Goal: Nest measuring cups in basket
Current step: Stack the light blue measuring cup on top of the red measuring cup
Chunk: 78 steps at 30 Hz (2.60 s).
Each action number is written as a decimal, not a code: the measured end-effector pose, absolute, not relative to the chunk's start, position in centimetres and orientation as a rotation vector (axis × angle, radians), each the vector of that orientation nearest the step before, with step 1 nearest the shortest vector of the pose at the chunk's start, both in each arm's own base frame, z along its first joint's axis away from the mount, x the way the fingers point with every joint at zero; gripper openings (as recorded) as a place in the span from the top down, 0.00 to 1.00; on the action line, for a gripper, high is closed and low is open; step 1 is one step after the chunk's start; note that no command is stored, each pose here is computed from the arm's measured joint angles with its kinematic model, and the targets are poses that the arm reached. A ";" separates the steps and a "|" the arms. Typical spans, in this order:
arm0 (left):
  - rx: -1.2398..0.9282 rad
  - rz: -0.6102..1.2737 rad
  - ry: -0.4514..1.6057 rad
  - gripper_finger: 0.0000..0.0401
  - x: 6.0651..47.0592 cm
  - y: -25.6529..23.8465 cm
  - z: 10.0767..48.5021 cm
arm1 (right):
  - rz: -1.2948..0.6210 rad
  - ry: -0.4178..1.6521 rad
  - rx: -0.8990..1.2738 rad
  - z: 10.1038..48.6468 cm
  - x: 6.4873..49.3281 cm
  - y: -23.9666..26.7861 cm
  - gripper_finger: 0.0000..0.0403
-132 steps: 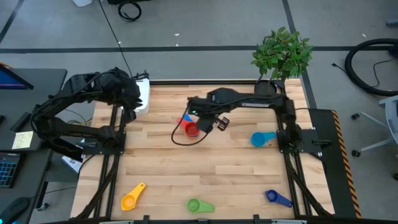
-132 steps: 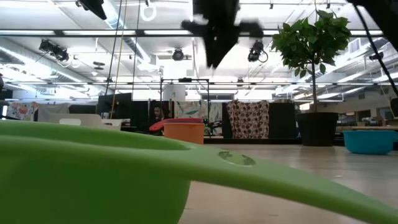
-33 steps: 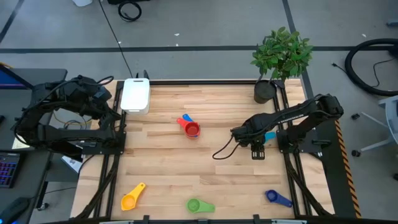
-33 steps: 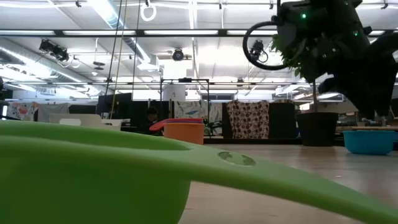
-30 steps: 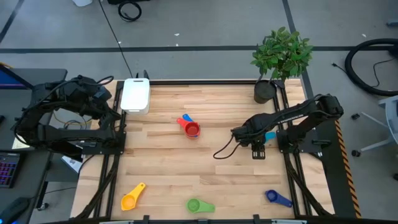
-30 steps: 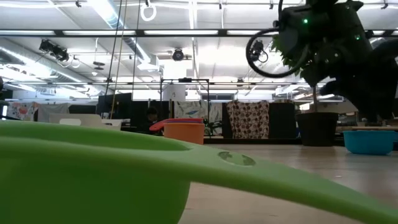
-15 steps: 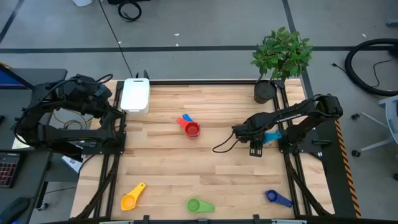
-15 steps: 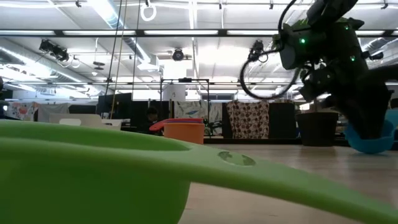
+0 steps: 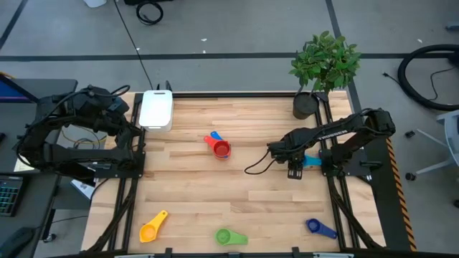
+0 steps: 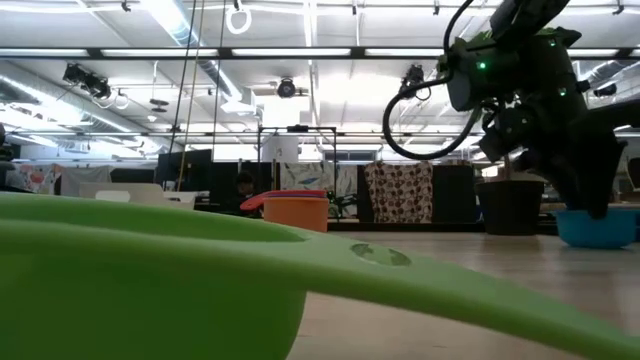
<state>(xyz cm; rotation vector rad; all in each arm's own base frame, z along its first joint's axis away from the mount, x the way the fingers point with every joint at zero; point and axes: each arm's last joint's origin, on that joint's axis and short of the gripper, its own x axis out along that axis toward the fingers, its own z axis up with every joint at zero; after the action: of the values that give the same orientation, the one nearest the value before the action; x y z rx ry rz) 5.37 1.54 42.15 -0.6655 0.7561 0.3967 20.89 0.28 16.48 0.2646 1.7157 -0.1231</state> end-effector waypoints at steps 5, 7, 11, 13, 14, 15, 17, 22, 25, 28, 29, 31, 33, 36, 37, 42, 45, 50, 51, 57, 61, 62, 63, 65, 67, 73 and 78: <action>-0.666 0.396 0.756 0.80 5.4 1.5 42.2 | -0.124 1.710 0.267 16.5 20.9 0.2 0.67; -0.666 0.397 0.756 0.80 5.4 1.5 42.2 | -0.122 1.699 0.267 16.5 21.0 0.2 0.68; -0.665 0.396 0.756 0.80 5.4 1.5 42.2 | -0.115 1.670 0.252 16.3 21.2 0.2 0.73; -0.666 0.396 0.756 0.80 5.4 1.5 42.2 | -0.099 1.651 0.239 15.8 21.2 0.2 0.79; -0.666 0.396 0.756 0.80 5.4 1.5 42.2 | -0.094 1.640 0.237 15.6 21.2 0.2 0.82; -0.666 0.397 0.756 0.80 5.4 1.5 42.2 | -0.090 1.627 0.235 15.3 21.2 0.2 0.87; -0.666 0.396 0.756 0.80 5.4 1.5 42.2 | -0.080 1.617 0.214 15.1 21.1 0.2 0.95; -0.666 0.397 0.756 0.80 5.4 1.5 42.2 | 0.055 1.616 0.048 15.2 21.2 0.2 0.96; -0.666 0.397 0.756 0.80 5.4 1.5 42.2 | 0.206 1.574 -0.103 15.6 21.7 0.5 0.97; -0.665 0.396 0.752 0.80 5.4 1.6 42.2 | 0.346 1.514 -0.229 16.3 22.5 0.8 0.97; -0.664 0.395 0.748 0.80 5.4 1.6 42.2 | 0.385 1.490 -0.275 16.6 22.8 0.8 0.97; -0.663 0.393 0.738 0.80 5.5 1.6 42.3 | 0.451 1.432 -0.361 17.4 23.5 0.9 0.97; -0.660 0.389 0.723 0.80 5.6 1.6 42.4 | 0.500 1.387 -0.435 18.3 24.2 1.0 0.97; -0.656 0.384 0.701 0.80 5.7 1.7 42.5 | 0.569 1.295 -0.551 20.0 25.4 1.1 0.97; -0.654 0.382 0.692 0.80 5.8 1.7 42.6 | 0.592 1.262 -0.596 20.7 25.8 1.1 0.97; -0.648 0.375 0.659 0.80 6.0 1.8 42.8 | 0.656 1.081 -0.807 24.4 27.7 0.6 0.97; -0.646 0.373 0.650 0.80 6.1 1.8 42.9 | 0.641 1.023 -0.870 26.2 28.8 -0.5 0.97; -0.647 0.375 0.657 0.80 6.3 1.9 42.9 | 0.606 1.036 -0.922 27.9 31.7 -2.6 0.97; -0.648 0.375 0.660 0.80 6.4 1.9 42.9 | 0.616 1.049 -0.929 28.1 32.4 -3.0 0.97; -0.651 0.379 0.678 0.80 6.9 2.1 42.8 | 0.690 1.117 -0.939 28.9 36.6 -4.6 0.97; -0.652 0.381 0.692 0.80 7.3 2.2 42.7 | 0.765 1.117 -0.990 28.8 39.3 -5.0 0.97; -0.651 0.382 0.692 0.80 7.3 2.2 42.7 | 0.783 1.123 -0.990 28.7 39.9 -5.0 0.97; -0.651 0.381 0.692 0.80 7.3 2.3 42.7 | 0.801 1.133 -0.983 28.4 40.4 -5.0 0.97; -0.653 0.382 0.698 0.80 7.4 2.3 42.7 | 0.850 1.147 -0.966 27.7 41.3 -5.1 0.97; -0.652 0.383 0.699 0.80 7.5 2.3 42.6 | 0.863 1.147 -0.966 27.2 42.2 -5.2 0.97; -0.652 0.382 0.699 0.80 7.4 2.3 42.6 | 0.858 1.148 -0.985 26.0 44.3 -5.1 0.97; -0.651 0.382 0.701 0.80 7.4 2.3 42.6 | 0.871 1.162 -0.977 25.2 44.9 -5.1 0.97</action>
<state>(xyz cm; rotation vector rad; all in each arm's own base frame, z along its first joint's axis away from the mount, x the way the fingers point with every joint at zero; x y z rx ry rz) 7.43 2.31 42.63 -0.6510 0.7008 0.3821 44.88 -5.10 25.20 -0.9775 1.1621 0.8714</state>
